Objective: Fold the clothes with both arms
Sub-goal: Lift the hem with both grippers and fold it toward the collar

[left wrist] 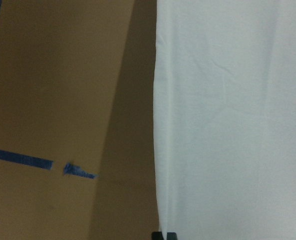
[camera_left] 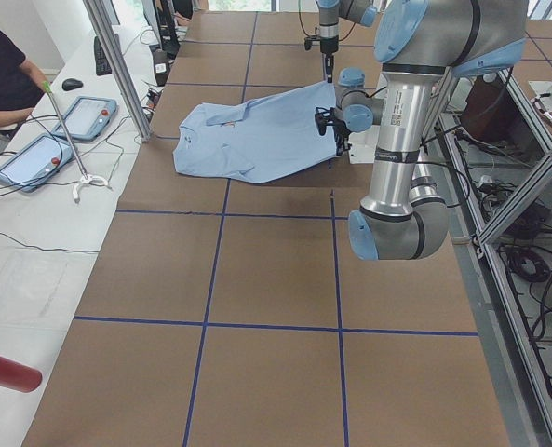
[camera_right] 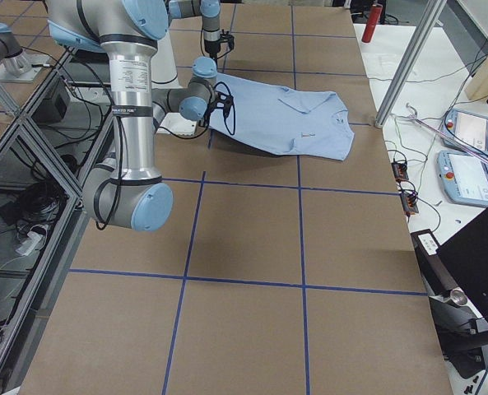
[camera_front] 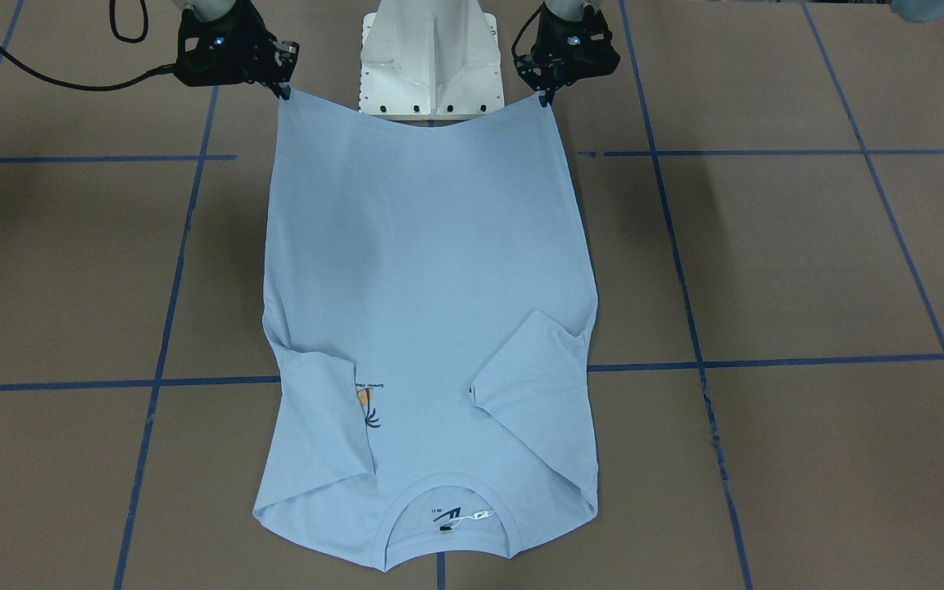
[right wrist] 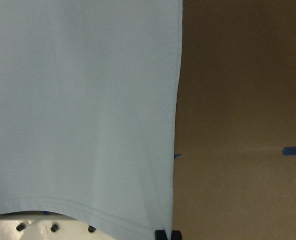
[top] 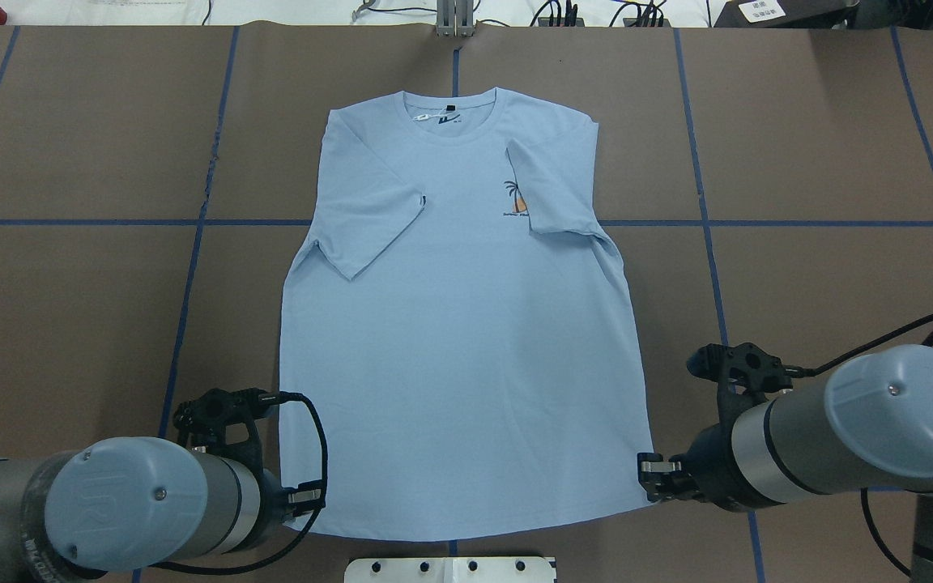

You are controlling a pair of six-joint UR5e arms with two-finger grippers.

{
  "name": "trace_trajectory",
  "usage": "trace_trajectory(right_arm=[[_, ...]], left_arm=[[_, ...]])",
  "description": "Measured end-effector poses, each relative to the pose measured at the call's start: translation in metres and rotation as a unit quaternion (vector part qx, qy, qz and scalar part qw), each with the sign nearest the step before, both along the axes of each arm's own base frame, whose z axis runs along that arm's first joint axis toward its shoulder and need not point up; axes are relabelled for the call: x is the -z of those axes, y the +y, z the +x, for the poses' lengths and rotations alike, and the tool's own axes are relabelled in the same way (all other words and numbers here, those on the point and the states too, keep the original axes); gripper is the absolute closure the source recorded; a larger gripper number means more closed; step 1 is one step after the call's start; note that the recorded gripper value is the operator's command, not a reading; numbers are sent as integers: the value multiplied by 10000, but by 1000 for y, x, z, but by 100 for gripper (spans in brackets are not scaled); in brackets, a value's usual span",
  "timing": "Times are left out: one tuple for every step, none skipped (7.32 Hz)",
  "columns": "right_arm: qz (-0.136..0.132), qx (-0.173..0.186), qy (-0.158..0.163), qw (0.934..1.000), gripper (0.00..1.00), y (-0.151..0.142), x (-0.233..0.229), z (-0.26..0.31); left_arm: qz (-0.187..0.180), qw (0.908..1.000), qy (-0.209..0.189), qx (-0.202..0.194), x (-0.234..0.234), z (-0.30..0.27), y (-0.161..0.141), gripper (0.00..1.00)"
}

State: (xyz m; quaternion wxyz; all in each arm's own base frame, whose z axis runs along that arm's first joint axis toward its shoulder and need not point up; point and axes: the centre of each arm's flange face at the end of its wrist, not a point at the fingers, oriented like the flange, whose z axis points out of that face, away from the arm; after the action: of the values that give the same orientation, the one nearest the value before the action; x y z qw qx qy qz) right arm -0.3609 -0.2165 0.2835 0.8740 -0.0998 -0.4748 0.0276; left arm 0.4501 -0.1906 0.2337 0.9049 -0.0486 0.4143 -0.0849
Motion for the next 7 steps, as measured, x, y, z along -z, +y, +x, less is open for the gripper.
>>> trace_trajectory(right_arm=[[-133,247,-58,9996,100,13,3,15],[-273,484,-121,9984,100,23,6,25],[-380,660,-171,9969,100,29,9,30],[-441,761,-203,9959,100,32,10,32],[-449,747,-216,9960,100,28,10,33],[-416,573,-237,9972,100,13,10,33],[-361,295,-275,9985,100,-13,11,30]], left_arm=[[39,9998,123,-147,16,-14,13,100],[101,9992,170,-342,30,-33,28,100],[141,9984,166,-513,38,-47,41,100],[160,9978,158,-631,41,-50,50,100],[173,9976,145,-657,42,-50,51,100],[243,9978,138,-594,43,-52,41,100],[425,9979,114,-485,42,-56,19,100]])
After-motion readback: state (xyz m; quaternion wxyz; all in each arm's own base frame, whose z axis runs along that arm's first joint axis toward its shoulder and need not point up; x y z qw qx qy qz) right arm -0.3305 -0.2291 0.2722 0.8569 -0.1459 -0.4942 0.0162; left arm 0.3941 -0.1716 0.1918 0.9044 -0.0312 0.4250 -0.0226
